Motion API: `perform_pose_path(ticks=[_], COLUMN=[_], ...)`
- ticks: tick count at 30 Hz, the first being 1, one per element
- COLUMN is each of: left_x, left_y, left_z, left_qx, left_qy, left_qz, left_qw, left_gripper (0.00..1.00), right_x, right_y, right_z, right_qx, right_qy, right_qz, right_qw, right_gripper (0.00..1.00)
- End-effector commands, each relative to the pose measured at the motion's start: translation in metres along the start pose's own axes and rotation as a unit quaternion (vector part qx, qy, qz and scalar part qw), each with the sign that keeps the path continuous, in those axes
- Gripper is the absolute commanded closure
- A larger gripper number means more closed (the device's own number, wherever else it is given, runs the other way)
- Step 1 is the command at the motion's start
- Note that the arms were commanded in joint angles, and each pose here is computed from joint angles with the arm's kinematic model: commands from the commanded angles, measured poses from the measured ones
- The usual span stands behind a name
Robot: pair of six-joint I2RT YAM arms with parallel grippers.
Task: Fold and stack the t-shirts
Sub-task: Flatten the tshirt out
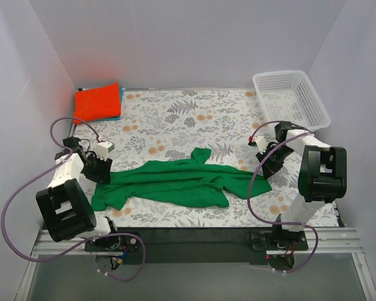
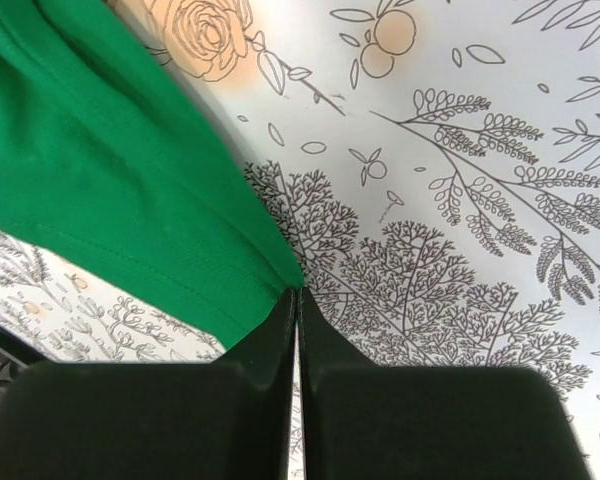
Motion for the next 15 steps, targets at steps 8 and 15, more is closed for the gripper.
perform_pose_path(ticks=[8, 15], left_x=[-0.033, -0.007], left_y=[-0.010, -0.059], left_z=[0.109, 0.172], left_qx=[0.016, 0.050], left_qy=[-0.100, -0.127], left_qz=[-0.108, -0.123], left_qw=[0.989, 0.983], left_gripper=[0.28, 0.28], right_x=[-0.031, -0.015], right_y=[0.002, 0.012], right_z=[0.010, -0.007], right_qx=[-0.002, 0.032], right_qy=[-0.008, 0.014], right_qz=[0.010, 0.028], right_qw=[1.000, 0.999], right_gripper=[0.46, 0.48])
Point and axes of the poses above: each gripper's point midway between its finger pads, its own x axis out along the fingers, its own y axis along the line the jaws close on, z = x × y, the point moved 6 cm from there along -x, back along the fingers, and after that the axes turned 8 degrees about -x, right-handed, at the moved point
